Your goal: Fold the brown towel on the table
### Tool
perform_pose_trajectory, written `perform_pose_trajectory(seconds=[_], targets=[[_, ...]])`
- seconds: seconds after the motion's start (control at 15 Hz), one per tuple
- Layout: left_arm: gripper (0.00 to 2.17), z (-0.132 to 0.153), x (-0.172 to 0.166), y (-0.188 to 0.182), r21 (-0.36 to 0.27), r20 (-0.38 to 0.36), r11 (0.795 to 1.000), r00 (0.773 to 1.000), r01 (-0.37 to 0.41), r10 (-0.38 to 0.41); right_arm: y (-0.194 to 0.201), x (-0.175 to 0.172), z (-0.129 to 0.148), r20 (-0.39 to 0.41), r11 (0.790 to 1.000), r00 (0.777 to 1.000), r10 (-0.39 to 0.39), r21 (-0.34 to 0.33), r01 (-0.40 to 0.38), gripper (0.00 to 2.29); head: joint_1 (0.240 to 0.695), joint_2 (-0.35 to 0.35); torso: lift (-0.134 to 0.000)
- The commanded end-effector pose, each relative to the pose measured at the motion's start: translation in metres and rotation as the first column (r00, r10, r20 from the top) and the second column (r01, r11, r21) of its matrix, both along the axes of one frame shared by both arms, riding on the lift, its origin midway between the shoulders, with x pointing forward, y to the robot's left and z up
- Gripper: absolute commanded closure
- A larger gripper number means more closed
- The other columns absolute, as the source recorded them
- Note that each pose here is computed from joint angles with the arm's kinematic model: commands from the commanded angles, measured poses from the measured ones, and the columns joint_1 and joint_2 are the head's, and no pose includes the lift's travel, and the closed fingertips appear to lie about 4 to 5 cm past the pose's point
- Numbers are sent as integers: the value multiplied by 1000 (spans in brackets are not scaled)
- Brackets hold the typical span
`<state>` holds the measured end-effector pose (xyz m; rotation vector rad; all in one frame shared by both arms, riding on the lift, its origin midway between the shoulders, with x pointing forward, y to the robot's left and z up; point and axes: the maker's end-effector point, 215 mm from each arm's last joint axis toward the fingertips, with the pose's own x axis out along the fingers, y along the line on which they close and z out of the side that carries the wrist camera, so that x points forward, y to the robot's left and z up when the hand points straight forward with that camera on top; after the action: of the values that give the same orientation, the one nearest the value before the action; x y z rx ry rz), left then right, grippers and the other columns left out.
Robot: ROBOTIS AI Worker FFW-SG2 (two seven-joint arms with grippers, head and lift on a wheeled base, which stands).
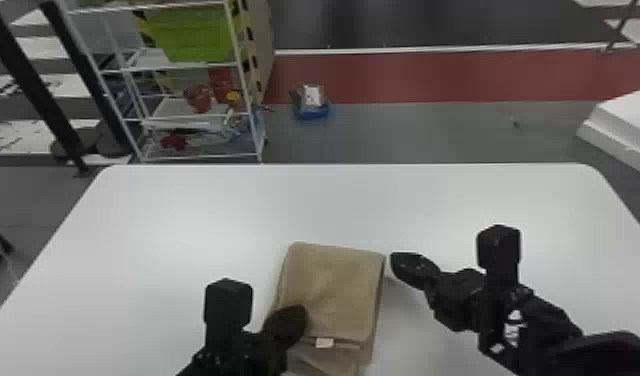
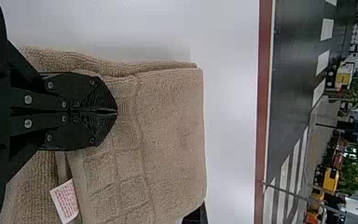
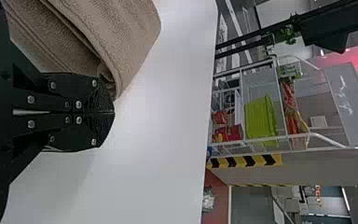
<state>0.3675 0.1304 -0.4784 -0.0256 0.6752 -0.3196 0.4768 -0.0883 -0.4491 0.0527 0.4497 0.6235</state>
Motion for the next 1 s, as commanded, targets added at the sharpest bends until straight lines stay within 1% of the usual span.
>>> perform_pose_trajectory(seconds=[0.0, 0.07, 0.2, 0.27, 0.33, 0.4, 0.47, 0.53, 0.6, 0.67, 0.73, 0.87, 0.93], targets=[[1976, -1, 0, -1, 2, -3, 1000, 1000, 1, -1, -16, -1, -2, -18, 1000, 1000, -26, 6, 26, 1835, 695, 61, -124], [1976, -1, 0, 0, 3, -3, 1000, 1000, 1, -1, -22, -4, 6, -9, 999, 999, -31, 17, 31, 1835, 695, 52, -124], [1976, 0, 0, 3, 7, -7, 1000, 1000, -5, 5, -55, -5, 38, 35, 997, 997, -63, 40, 62, 1835, 695, 38, -124], [1976, 4, 1, 4, 8, 0, 1000, 1000, -7, 7, -79, -3, 53, 45, 995, 995, -85, 49, 82, 1835, 695, 29, -124], [1976, 10, 3, 5, 3, 10, 1000, 1000, -11, 11, -111, 0, 67, 57, 991, 991, -124, 57, 120, 1835, 695, 1, -124], [1976, 20, 5, 8, -1, 28, 1000, 999, -18, 18, -152, 4, 80, 82, 982, 981, -178, 69, 173, 1831, 695, -17, -124], [1976, 31, 8, 12, -7, 48, 1000, 998, -26, 27, -184, 8, 93, 129, 977, 968, -214, 44, 210, 1831, 695, -47, -124], [1976, 40, 9, 12, -14, 64, 1000, 998, -27, 28, -221, 8, 106, 193, 967, 949, -250, -6, 256, 1831, 695, -82, -124], [1976, 51, 11, 11, -22, 82, 999, 996, -23, 25, -248, 2, 111, 243, 958, 935, -259, -61, 282, 1831, 695, -122, -124], [1976, 57, 11, 10, -26, 93, 999, 995, -22, 24, -265, -4, 115, 284, 951, 925, -254, -102, 293, 1831, 695, -193, -124], [1976, 64, 13, 12, -22, 108, 999, 994, -25, 28, -283, -14, 112, 302, 944, 921, -248, -139, 299, 1831, 695, -227, -124], [1976, 69, 17, 14, -26, 124, 999, 992, -35, 38, -317, -38, 101, 299, 941, 923, -242, -158, 298, 1831, 695, -274, -124], [1976, 76, 20, 14, -41, 145, 998, 988, -38, 44, -334, -46, 100, 328, 936, 912, -248, -163, 313, 1831, 695, -292, -124]])
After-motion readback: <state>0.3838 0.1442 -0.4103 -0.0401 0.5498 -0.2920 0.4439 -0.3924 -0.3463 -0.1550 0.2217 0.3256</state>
